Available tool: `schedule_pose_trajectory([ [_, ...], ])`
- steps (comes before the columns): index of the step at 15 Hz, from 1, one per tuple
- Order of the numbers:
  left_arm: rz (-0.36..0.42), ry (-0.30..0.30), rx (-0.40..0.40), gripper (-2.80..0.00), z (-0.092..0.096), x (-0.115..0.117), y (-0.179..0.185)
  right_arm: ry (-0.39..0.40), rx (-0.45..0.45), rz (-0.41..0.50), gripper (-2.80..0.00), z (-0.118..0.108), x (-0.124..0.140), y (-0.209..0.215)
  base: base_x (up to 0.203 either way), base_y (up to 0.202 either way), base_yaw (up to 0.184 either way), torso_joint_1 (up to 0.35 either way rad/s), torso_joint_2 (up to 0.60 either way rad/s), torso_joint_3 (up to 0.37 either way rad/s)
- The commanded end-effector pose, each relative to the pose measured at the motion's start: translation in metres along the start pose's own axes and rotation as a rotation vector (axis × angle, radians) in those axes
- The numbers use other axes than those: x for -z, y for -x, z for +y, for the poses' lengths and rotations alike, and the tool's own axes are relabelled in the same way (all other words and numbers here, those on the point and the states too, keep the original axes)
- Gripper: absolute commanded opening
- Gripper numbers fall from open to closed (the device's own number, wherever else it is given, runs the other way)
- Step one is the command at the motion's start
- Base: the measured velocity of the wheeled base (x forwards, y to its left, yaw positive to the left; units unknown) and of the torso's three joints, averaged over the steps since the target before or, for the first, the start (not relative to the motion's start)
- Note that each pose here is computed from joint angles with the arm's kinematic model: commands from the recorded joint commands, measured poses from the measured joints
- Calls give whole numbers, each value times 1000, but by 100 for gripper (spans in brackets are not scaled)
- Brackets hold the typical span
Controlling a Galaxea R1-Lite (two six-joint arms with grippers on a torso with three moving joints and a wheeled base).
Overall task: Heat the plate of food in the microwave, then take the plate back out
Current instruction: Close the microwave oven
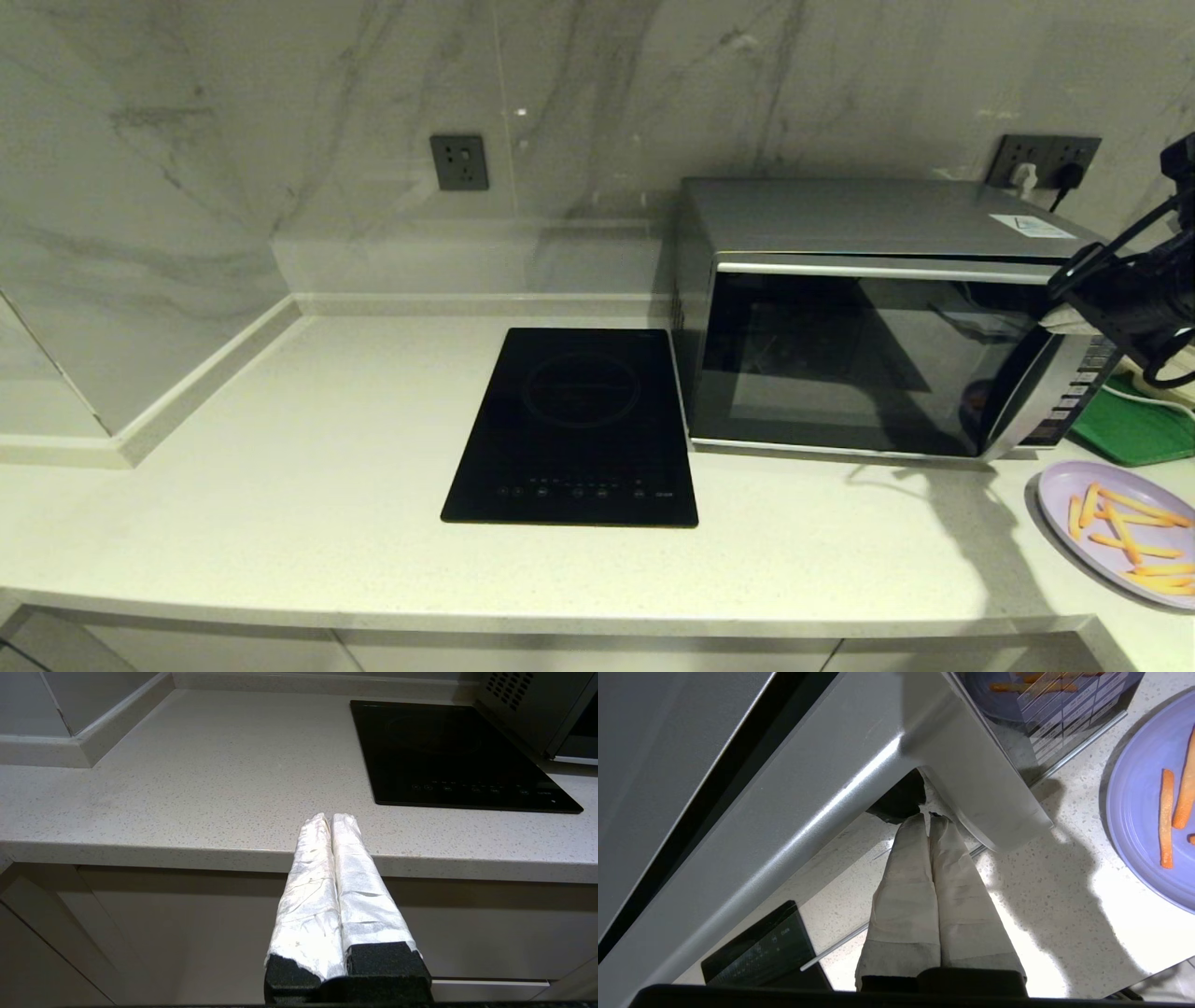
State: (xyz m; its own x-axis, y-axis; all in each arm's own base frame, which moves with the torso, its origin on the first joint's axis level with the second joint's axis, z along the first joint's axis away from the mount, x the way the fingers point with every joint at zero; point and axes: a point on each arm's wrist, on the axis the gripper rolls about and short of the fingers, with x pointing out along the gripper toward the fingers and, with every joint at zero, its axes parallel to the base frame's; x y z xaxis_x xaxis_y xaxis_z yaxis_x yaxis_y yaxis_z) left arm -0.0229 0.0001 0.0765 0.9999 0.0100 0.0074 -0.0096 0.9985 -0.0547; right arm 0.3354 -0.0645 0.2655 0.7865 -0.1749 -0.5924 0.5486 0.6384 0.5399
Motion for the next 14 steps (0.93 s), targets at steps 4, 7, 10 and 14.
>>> schedule_pose_trajectory([
  [4,0,1,-1,-280,0,0,0,-3,-26,3,-280,3,-2,2,0,0,0,0,0,0],
  [7,0,1,-1,-280,0,0,0,-3,-41,-8,-280,4,-3,-1,0,0,0,0,0,0],
  [10,0,1,-1,-280,0,0,0,0,-69,-18,-280,6,-4,-6,0,0,0,0,0,0],
  [14,0,1,-1,-280,0,0,0,12,-76,-12,-280,6,-4,-6,0,0,0,0,0,0],
])
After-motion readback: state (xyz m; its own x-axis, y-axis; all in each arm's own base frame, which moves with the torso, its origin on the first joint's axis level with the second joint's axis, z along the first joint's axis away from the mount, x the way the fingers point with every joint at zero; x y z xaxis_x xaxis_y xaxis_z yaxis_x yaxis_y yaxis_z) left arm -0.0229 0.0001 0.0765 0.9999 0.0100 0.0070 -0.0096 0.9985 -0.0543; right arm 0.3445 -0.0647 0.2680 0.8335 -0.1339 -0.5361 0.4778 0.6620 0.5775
